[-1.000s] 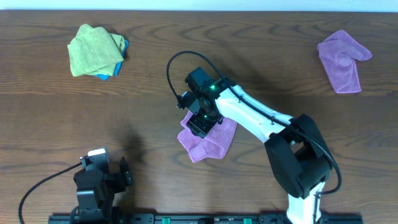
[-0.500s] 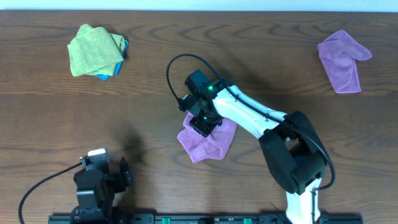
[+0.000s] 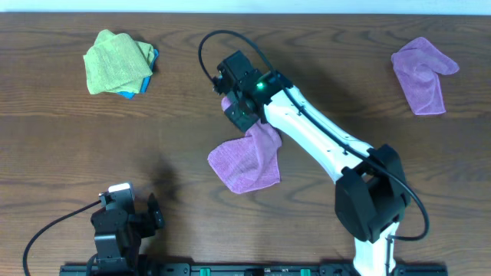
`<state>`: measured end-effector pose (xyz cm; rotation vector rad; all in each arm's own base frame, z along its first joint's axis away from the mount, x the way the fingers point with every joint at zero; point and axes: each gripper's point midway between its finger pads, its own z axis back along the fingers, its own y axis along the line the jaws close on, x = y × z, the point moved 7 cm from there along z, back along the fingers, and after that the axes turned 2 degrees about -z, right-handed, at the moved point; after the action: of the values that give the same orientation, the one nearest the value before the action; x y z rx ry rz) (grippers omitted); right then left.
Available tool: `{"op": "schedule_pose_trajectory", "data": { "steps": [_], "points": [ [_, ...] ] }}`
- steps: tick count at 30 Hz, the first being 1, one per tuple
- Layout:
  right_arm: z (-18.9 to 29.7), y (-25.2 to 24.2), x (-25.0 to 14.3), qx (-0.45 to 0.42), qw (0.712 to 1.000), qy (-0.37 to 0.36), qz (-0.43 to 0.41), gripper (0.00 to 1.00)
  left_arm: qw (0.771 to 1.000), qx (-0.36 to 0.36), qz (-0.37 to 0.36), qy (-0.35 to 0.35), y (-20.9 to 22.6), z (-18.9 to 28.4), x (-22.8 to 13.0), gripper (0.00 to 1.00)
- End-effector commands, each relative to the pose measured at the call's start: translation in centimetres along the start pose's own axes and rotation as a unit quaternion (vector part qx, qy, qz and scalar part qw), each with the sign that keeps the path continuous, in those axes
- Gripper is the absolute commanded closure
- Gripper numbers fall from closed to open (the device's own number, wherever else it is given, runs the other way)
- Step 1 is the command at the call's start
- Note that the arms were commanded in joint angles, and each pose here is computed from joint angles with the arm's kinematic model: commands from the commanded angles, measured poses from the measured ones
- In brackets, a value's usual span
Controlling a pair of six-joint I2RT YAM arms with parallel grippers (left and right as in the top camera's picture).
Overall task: Fold the cloth
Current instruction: 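Lift the towel corner with the right gripper and lay it flat, then move the right gripper to the towel's right edge and grasp it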
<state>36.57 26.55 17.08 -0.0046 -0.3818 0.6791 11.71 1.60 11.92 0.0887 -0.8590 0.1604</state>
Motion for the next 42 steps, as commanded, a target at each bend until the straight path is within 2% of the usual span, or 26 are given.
{"op": "schedule_pose_trajectory", "data": {
  "steps": [1,13,14,17,19,22,27,32,36,42],
  "points": [
    [1.4,-3.5,0.5,-0.080,0.995,-0.019,-0.049,0.99,1.000,0.007,0.001,0.007,0.1,-0.1,-0.4,0.05],
    [1.5,-9.9,5.0,-0.076,0.976,-0.172,-0.108,0.98,1.000,0.007,0.001,0.007,0.1,-0.1,-0.4,0.05],
    [1.4,-10.2,5.3,-0.078,0.974,-0.181,-0.110,0.92,1.000,0.007,0.001,0.007,0.1,-0.1,-0.4,0.05],
    [1.0,-10.4,5.5,-0.082,0.973,-0.186,-0.112,0.35,1.000,0.007,0.001,0.007,0.1,-0.1,-0.4,0.05],
    [0.9,-10.4,5.2,-0.087,0.973,-0.178,-0.119,0.12,1.000,0.006,0.001,0.007,0.1,-0.1,-0.4,0.05],
    [1.6,-10.6,4.6,-0.094,0.969,-0.167,-0.153,0.01,1.000,0.006,0.001,0.007,0.1,-0.1,-0.4,0.05],
    [3.0,-10.2,2.1,-0.071,0.961,-0.115,-0.242,0.01,1.000,0.006,0.001,0.007,0.1,-0.1,-0.4,0.05],
    [3.1,-9.6,-1.4,0.017,0.951,-0.017,-0.308,0.01,1.000,0.006,0.001,0.007,0.1,-0.1,-0.4,0.05],
    [2.5,-10.9,-4.2,0.085,0.921,0.044,-0.378,0.01,1.000,0.006,0.001,0.007,0.1,-0.1,-0.4,0.05],
    [0.8,-13.0,-6.9,0.175,0.877,0.067,-0.443,0.09,1.000,0.006,0.001,0.007,0.1,-0.1,-0.4,0.05]
  ]
}}
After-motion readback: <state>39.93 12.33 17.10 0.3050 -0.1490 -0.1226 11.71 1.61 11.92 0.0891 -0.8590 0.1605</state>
